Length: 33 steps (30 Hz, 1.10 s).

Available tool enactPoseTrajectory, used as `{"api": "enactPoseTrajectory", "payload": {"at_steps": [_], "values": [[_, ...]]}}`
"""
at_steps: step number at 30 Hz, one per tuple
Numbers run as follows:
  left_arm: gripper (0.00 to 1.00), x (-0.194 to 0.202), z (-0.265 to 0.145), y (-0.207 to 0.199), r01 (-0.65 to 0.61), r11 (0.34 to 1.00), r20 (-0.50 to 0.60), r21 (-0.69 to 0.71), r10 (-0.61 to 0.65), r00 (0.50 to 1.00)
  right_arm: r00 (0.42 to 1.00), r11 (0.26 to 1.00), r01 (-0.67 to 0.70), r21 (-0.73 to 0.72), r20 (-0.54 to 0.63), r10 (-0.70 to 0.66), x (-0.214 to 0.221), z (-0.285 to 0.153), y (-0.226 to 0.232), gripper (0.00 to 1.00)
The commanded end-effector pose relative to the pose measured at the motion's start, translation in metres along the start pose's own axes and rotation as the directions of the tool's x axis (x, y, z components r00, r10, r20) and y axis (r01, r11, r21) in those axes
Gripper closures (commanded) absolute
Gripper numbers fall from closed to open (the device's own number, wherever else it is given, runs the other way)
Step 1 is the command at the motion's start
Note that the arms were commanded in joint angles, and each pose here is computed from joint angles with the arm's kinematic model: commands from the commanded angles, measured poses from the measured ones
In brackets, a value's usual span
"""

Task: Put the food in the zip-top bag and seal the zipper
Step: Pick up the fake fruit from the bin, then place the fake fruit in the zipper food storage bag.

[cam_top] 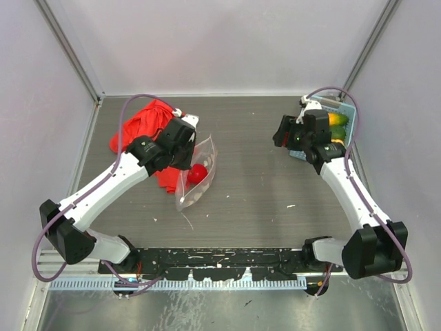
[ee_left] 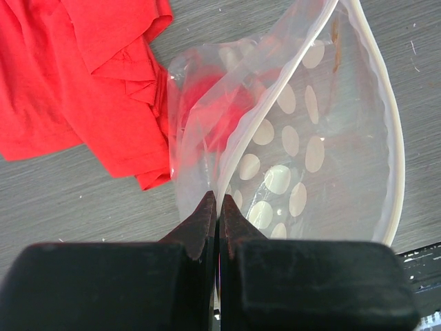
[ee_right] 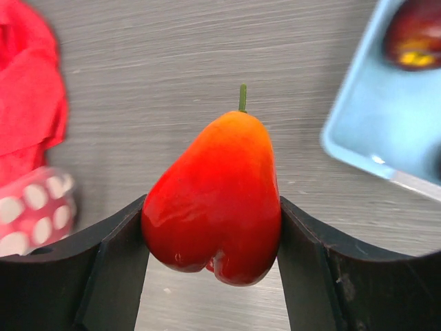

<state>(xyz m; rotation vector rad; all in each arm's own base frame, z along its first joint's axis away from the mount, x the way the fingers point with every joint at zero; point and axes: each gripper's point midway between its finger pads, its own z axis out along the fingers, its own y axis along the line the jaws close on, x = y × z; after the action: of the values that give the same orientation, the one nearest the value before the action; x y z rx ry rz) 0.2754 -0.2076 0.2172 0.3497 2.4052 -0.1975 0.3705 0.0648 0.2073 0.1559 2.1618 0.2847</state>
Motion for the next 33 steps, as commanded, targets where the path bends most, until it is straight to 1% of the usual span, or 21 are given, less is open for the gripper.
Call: {"api": "enactPoseTrajectory", "payload": {"at_steps": [1,6,9,14,20,23,28,30,33], "values": [[1.00,-0.018,-0.015,-0.003,0.025,0.999,0.089,0.045,-0.029,0.996,0.997,0.990,-0.015,-0.143,0.071,0.025,-0.011,-0.026,0.052,0.53],[1.00,-0.017,-0.019,-0.003,0.028,0.998,0.098,0.054,-0.033,0.995,0.996,0.957,-0.032,-0.288,0.074,0.056,-0.008,-0.046,0.106,0.53],[1.00,-0.022,-0.020,-0.007,0.035,0.997,0.118,0.074,-0.044,0.992,0.997,0.930,-0.025,-0.367,0.056,0.049,-0.003,-0.058,0.139,0.53],[1.00,-0.022,-0.019,-0.010,0.043,0.995,0.121,0.089,-0.054,0.991,0.999,0.878,0.001,-0.479,0.038,0.020,0.004,-0.083,0.185,0.53],[1.00,-0.020,-0.016,-0.014,0.046,0.993,0.107,0.108,-0.058,0.993,0.999,0.801,-0.006,-0.598,0.038,0.036,0.009,-0.109,0.224,0.53],[1.00,-0.019,-0.015,-0.018,0.051,0.991,0.100,0.124,-0.064,0.993,0.997,0.770,-0.040,-0.637,0.025,0.072,0.015,-0.112,0.239,0.53],[1.00,-0.018,-0.014,-0.019,0.065,0.989,0.103,0.133,-0.079,0.992,0.989,0.693,-0.110,-0.712,-0.007,0.149,0.022,-0.122,0.271,0.53],[1.00,-0.018,-0.015,-0.021,0.064,0.988,0.098,0.140,-0.078,0.992,0.987,0.670,-0.122,-0.732,-0.020,0.158,0.027,-0.126,0.283,0.53],[1.00,-0.018,-0.015,-0.020,0.064,0.988,0.098,0.139,-0.079,0.992,0.987,0.667,-0.143,-0.731,-0.052,0.154,0.039,-0.120,0.295,0.53]]}}
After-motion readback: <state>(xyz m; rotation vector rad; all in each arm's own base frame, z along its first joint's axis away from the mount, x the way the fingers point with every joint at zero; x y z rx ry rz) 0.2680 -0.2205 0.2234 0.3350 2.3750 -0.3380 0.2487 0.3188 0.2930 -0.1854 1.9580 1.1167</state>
